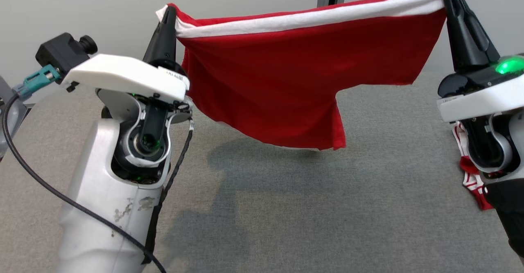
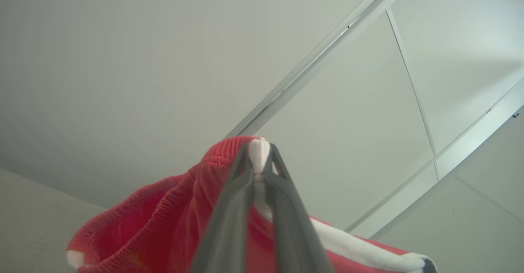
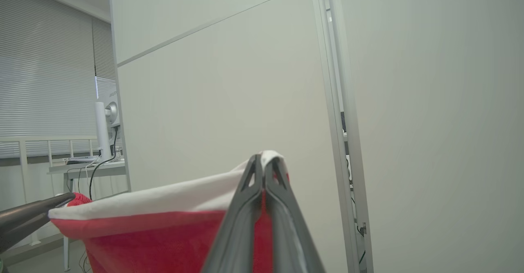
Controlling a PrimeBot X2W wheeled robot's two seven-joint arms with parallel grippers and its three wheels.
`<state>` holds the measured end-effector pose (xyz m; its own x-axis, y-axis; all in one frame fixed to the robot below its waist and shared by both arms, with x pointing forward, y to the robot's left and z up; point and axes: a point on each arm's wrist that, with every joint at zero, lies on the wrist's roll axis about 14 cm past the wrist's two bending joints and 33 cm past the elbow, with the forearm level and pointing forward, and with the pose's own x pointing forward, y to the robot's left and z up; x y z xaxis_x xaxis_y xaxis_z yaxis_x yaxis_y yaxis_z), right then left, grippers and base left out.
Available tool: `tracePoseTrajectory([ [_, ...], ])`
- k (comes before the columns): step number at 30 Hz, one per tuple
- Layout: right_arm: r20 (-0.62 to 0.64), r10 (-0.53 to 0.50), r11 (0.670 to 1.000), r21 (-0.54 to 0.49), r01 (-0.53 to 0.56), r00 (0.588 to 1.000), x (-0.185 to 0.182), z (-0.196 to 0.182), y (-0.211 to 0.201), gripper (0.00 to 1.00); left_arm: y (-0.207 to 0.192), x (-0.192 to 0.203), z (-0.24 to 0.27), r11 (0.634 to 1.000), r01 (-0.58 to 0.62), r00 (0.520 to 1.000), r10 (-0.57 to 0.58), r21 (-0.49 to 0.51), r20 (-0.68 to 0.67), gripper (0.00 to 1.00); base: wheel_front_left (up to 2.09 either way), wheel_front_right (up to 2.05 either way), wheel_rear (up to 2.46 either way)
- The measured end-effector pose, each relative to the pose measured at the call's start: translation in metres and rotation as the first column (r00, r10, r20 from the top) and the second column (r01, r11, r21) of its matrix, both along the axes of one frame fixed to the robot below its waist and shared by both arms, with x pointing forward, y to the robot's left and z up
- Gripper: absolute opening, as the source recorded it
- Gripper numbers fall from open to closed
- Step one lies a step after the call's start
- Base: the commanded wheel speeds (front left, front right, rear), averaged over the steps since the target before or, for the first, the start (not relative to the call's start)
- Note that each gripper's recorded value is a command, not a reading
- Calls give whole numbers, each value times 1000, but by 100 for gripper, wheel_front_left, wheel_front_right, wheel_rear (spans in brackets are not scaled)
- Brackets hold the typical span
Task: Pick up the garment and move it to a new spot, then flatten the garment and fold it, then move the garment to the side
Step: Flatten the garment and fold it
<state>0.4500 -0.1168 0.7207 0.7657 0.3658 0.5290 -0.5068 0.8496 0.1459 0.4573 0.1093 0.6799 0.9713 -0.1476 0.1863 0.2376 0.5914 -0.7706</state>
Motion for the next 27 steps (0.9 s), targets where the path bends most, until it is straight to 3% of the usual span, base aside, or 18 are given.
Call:
tracePoseTrajectory([
  [7, 94, -50, 996, -67, 56, 994, -4, 40, -1, 0, -12, 11, 15, 984, 17, 991, -40, -175, -128, 0, 0, 0, 0],
  [14, 89, -85, 994, -61, 91, 992, 5, 44, -2, 0, -10, 26, 21, 958, -43, 982, -11, -283, -186, 0, 0, 0, 0],
  [19, 59, -105, 990, -88, 110, 993, 23, 37, -2, 0, -6, 43, 6, 941, -95, 967, 10, -324, -253, 0, 0, 0, 0],
  [27, 48, -125, 981, -145, 130, 991, 82, 48, 7, 0, -15, 101, -5, 958, -136, 946, 50, -253, -321, 0, 0, 0, 0],
])
